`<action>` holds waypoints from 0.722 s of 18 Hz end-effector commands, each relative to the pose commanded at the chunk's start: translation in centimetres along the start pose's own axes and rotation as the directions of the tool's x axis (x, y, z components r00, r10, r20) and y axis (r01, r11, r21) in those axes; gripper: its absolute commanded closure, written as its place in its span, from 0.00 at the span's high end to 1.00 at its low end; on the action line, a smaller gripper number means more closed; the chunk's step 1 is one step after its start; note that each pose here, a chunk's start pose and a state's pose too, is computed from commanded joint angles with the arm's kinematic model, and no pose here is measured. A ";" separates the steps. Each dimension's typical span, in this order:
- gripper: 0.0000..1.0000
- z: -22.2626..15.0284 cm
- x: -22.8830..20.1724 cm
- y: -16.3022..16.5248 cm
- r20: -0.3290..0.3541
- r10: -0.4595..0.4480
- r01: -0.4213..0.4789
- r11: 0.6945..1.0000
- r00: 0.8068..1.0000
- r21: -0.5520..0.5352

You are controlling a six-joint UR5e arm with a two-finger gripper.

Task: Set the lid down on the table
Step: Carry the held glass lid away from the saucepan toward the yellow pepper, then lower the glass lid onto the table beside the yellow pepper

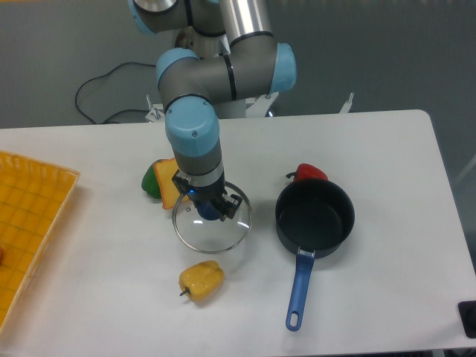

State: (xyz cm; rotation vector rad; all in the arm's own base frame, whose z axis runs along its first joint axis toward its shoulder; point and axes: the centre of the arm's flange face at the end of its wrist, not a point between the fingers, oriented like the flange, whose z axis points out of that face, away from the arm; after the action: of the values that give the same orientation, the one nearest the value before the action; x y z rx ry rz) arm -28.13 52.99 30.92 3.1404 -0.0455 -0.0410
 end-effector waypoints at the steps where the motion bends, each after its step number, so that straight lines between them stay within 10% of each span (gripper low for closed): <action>1: 0.39 0.5 0.0 -0.1 -0.001 0.003 -0.003 1.000 1.000 -0.007; 13: 0.39 2.8 -0.2 0.1 0.022 0.023 -0.022 0.999 0.999 -0.048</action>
State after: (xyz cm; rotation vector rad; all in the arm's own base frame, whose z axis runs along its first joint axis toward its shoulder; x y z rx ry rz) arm -28.37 52.94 28.11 3.0914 -0.0784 -0.0764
